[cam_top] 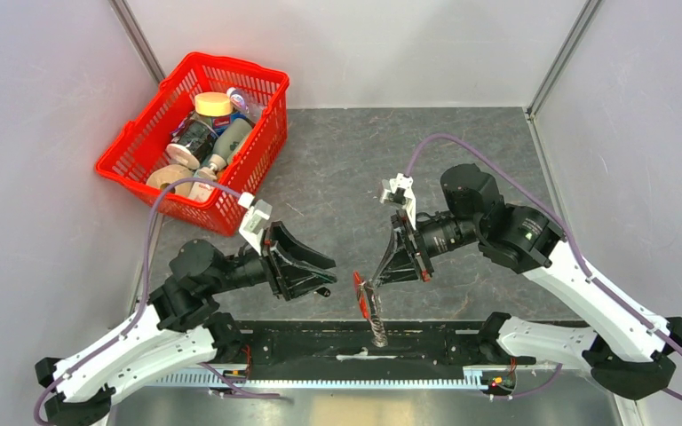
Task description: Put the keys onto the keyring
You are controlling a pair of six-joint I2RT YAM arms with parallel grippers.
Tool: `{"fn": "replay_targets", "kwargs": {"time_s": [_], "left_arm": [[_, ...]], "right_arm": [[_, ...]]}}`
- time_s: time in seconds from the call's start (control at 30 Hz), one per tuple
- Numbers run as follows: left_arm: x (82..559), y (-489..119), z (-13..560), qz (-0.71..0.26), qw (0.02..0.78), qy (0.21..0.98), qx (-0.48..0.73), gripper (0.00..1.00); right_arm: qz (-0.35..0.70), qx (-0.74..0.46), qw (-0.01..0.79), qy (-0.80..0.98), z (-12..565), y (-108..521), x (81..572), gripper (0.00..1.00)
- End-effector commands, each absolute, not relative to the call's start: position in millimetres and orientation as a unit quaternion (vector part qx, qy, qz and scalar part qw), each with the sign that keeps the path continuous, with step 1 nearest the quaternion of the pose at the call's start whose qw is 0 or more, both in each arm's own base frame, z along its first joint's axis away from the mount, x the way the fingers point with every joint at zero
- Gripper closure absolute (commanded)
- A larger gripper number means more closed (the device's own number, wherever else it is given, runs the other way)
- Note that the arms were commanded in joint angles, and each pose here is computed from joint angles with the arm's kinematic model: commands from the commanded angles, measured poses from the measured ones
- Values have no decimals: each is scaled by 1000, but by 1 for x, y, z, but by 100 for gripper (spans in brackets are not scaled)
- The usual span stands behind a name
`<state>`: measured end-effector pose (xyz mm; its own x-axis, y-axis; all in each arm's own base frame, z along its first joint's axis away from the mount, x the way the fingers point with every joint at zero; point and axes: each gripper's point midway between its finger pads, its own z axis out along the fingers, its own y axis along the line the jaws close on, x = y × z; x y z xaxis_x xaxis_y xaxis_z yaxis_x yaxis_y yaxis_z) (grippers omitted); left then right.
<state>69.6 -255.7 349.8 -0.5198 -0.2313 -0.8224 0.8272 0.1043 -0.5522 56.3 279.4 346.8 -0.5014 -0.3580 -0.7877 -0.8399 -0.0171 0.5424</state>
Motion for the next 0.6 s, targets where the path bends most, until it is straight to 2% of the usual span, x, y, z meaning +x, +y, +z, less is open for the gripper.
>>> {"fn": "replay_targets", "kwargs": {"time_s": [0.0,0.57], "left_arm": [[53,-265,370,-680,395,561,257,46],[24,-270,389,-756,332,485,289,49]], "right_arm": [[578,-480,240,615,378,274,42,100],[534,-393,281,694,387,286,83,100]]}}
